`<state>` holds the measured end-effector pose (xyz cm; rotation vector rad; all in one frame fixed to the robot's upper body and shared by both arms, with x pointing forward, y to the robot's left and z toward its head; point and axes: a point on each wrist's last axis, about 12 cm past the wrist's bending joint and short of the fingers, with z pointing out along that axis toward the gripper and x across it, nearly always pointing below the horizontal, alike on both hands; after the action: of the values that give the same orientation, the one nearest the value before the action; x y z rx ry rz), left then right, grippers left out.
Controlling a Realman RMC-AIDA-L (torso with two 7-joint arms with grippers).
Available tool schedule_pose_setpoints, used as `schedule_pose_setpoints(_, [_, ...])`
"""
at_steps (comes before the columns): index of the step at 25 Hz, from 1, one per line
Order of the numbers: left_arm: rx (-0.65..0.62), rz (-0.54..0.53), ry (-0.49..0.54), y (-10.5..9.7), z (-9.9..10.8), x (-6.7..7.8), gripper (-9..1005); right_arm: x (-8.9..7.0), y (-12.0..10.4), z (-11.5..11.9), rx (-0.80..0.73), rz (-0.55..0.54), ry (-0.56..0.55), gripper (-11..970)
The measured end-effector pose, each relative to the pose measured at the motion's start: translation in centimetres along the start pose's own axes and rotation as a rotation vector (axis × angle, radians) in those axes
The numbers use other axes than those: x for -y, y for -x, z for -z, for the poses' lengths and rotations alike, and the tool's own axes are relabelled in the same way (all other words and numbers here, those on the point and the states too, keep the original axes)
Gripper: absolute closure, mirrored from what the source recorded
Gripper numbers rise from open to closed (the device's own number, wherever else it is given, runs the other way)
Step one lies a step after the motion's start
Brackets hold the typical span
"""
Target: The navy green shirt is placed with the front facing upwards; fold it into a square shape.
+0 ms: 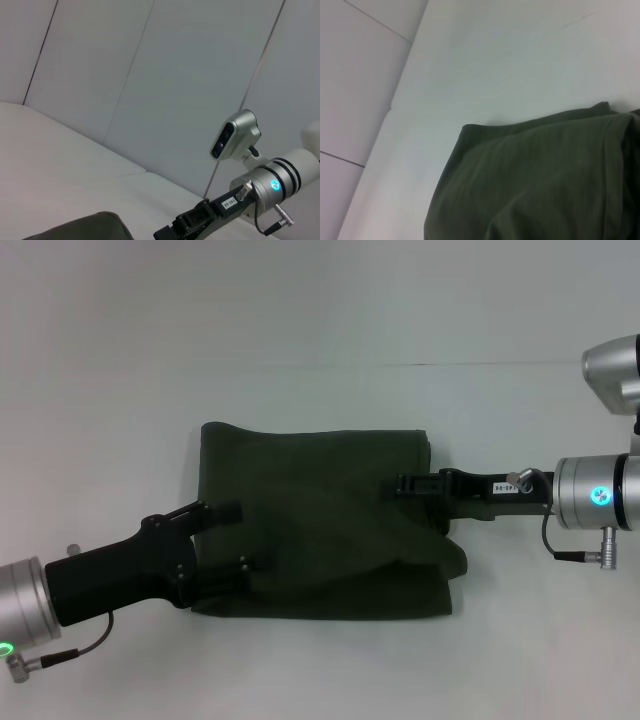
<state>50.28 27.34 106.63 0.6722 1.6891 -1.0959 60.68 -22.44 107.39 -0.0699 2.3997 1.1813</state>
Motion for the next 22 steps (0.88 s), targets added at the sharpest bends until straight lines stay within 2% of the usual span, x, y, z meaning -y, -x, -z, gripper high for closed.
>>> schedule_pose_setpoints(14, [0.001,0.005,-0.002,-0.1,-0.2,0.0,88,1.3,-1.0,0.3,0.015,-0.026,-0.040,104])
schedule_pose_setpoints(22, [0.001,0.005,-0.003,-0.1,-0.2,0.0,89,0.8,-1.2,-0.4,0.009,-0.013,-0.027,118])
